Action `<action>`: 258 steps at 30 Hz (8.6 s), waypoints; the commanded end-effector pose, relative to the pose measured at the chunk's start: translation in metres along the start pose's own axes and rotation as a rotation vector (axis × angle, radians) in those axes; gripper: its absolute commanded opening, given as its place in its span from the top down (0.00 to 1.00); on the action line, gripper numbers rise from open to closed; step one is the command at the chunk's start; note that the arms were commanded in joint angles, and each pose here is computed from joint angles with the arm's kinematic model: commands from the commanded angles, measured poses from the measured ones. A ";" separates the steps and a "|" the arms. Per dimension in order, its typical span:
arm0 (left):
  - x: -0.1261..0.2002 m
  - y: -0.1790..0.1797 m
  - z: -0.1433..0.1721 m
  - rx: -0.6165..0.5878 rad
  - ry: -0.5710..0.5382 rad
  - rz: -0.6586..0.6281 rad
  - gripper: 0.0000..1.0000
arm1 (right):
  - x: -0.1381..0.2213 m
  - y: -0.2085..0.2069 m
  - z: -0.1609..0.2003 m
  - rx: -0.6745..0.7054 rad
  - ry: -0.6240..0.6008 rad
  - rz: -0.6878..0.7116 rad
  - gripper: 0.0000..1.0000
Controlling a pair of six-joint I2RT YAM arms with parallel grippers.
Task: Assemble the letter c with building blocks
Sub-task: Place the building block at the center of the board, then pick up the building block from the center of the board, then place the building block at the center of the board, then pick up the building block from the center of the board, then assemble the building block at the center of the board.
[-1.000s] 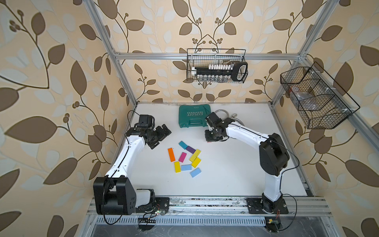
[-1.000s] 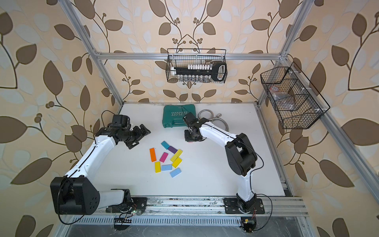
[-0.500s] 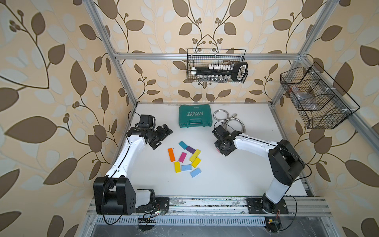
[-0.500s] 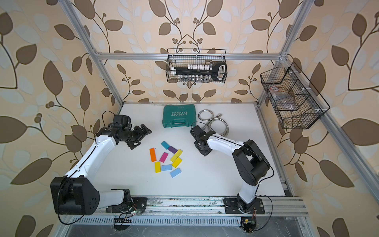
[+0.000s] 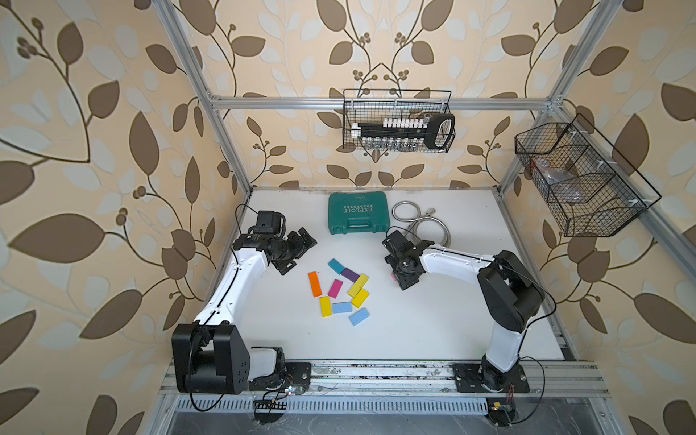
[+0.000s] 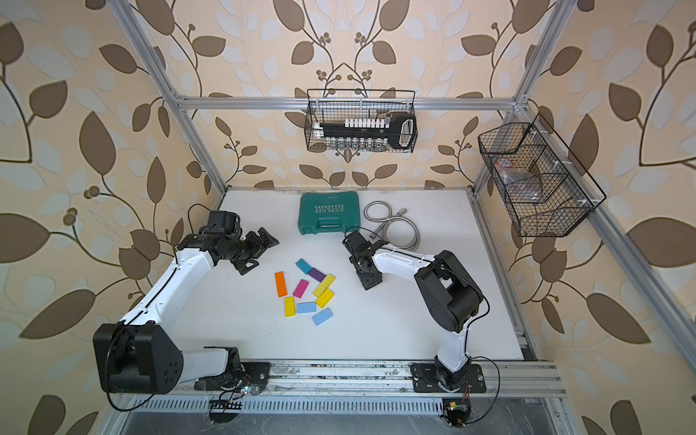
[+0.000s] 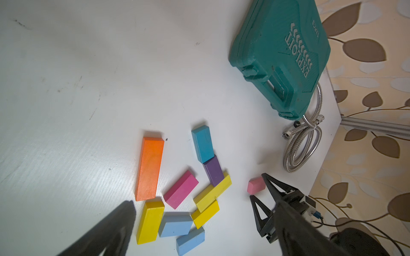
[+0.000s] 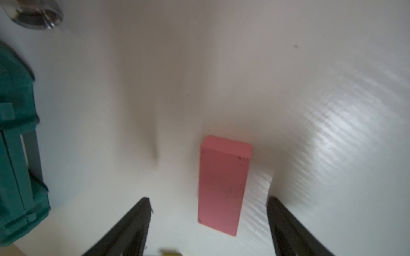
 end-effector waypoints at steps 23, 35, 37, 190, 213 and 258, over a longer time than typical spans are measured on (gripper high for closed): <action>0.003 -0.014 0.000 -0.076 0.037 0.023 0.01 | 0.005 0.001 -0.022 1.424 0.020 0.117 0.08; 0.001 -0.012 -0.001 -0.064 0.032 0.020 0.01 | -0.013 -0.005 -0.017 1.406 0.090 0.093 0.16; 0.001 -0.012 -0.001 -0.063 0.032 0.019 0.01 | -0.014 -0.005 -0.018 1.397 0.100 0.085 0.18; 0.016 -0.020 -0.010 -0.087 -0.014 -0.002 0.01 | 0.060 -0.047 0.166 1.446 0.184 -0.045 0.59; 0.013 -0.022 -0.008 -0.073 0.004 0.018 0.01 | 0.010 -0.027 -0.092 0.847 0.074 0.073 0.53; 0.008 -0.018 -0.008 -0.055 0.005 0.009 0.01 | -0.007 -0.029 -0.080 0.901 0.070 0.121 0.24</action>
Point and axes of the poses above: each gripper's point midway between its finger pads, its own x axis back along the fingers, its own y axis along the line the jaws close on, z = x × y, the point moved 4 cm from there along x, back along the fingers, and after that the axes turned 2 degrees about x, right-handed, at the moved point
